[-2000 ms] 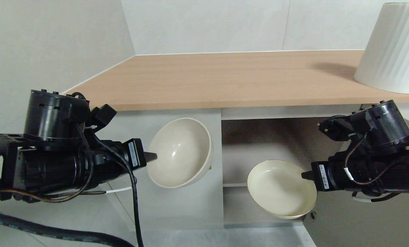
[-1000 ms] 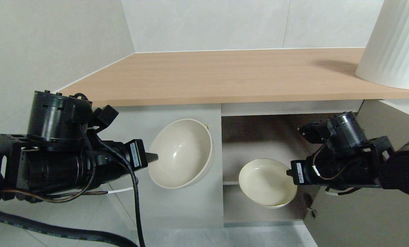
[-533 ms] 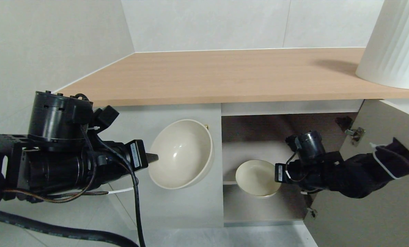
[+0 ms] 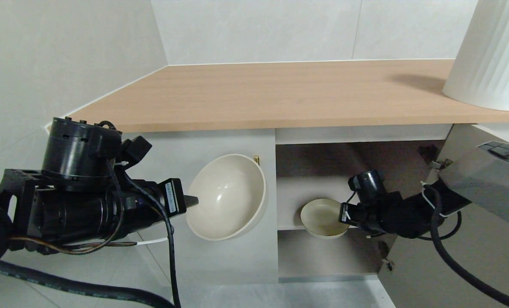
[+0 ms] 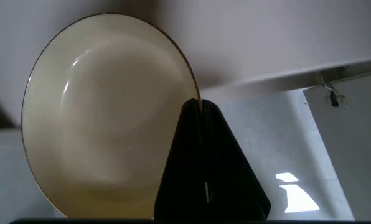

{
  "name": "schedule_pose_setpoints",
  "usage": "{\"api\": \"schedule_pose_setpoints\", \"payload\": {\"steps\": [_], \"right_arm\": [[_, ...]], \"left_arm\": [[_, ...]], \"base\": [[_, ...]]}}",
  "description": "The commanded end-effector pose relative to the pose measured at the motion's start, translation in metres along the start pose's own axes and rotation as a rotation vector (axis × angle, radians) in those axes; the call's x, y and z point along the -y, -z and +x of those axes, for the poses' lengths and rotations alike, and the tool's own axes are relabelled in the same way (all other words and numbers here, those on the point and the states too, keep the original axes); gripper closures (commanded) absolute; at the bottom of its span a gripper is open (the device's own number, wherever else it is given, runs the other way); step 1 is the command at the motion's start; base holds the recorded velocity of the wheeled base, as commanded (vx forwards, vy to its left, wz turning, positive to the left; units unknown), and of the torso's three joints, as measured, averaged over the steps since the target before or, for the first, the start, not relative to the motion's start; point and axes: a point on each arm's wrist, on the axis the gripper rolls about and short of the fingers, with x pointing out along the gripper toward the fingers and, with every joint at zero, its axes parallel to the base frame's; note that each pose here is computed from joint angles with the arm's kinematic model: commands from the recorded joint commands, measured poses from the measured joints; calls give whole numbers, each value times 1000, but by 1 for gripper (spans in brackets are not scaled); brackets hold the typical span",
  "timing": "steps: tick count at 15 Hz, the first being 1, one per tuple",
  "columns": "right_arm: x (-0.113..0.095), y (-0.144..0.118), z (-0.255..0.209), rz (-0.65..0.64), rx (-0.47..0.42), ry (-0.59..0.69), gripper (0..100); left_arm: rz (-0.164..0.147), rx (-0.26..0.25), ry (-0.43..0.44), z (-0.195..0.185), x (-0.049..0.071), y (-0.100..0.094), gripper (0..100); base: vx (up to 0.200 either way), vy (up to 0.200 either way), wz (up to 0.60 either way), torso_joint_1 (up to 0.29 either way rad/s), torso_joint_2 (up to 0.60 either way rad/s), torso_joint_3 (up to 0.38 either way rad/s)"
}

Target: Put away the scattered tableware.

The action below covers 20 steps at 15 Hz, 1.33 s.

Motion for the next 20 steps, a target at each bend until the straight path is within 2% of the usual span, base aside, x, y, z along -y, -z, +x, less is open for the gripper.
{"api": "schedule_pose_setpoints", "payload": {"steps": [1,6,12,15,18,20], "right_arm": [[1,3,17,5,5,38,100],[7,-1,41,45,53,71,100],[4,-11,48,66,112,63,100],[2,-15,52,91,127,58,100],[4,-18,55,99,140,71,100],[5,-19,63,103,149,80,100]], "left_arm": [[-1,-2,-3,1,0,0,100],[-1,-17,-12,7,-1,2,100],[3,-41,-19,13,-1,5,100],[16,-57,-10,14,2,10,100],[53,-78,-7,15,3,16,100],[62,-83,-1,15,4,17,100]], "base": [[0,0,0,0,0,0],[0,0,0,0,0,0],[0,0,0,0,0,0],[0,0,0,0,0,0],[0,0,0,0,0,0],[0,0,0,0,0,0]]}}
